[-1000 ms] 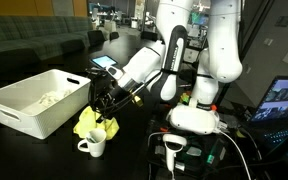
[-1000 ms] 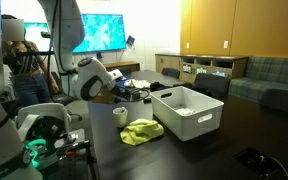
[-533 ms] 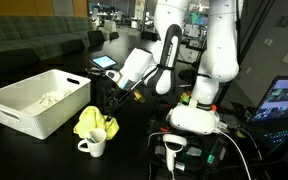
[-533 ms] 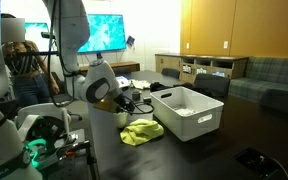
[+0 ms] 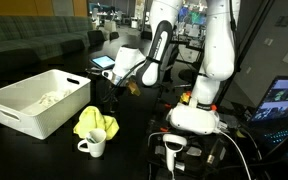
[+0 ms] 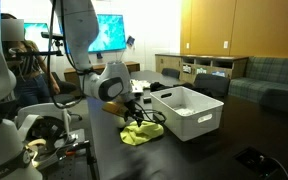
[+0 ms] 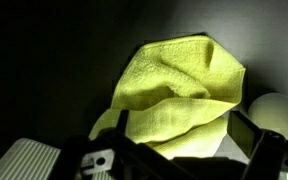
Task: Pick up the white towel and put it in the basket , pick up the marker and put it in the cup, then, pick up the yellow towel and put it in the basket, and finally pick up the masking tape and put it in the cup
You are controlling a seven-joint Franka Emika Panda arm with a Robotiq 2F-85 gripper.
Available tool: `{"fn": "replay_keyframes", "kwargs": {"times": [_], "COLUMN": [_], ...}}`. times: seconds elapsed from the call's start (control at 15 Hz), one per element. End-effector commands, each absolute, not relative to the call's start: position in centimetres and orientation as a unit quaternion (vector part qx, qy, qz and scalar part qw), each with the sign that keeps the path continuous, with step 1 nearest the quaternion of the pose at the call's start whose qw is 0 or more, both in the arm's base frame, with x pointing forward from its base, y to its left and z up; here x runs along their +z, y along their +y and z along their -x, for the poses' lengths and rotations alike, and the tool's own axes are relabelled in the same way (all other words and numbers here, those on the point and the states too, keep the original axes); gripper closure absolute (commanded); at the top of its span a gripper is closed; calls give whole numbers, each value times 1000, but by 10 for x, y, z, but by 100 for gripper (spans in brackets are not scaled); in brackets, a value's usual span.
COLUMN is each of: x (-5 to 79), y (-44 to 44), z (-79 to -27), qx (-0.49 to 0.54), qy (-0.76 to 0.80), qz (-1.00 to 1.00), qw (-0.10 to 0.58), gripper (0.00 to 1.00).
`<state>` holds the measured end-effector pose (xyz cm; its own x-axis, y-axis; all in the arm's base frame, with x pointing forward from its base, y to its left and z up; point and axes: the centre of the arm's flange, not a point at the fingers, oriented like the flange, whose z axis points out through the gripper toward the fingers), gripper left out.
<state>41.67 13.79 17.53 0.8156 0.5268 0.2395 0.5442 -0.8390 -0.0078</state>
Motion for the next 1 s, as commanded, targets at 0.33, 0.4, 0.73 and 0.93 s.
{"fn": "replay_keyframes", "kwargs": {"times": [0.33,0.4,0.73,0.93], "x": [153,150,124,109], "y": [154,154,153,148], "z": [-482,-483,-483,-478], "qx": [-46,-41,-23,-16], "qy": [-337,-340,-328,-315], "qz": [937,935,938,941], "qw": [82,88,111,122], "gripper": [0,0,0,0]}}
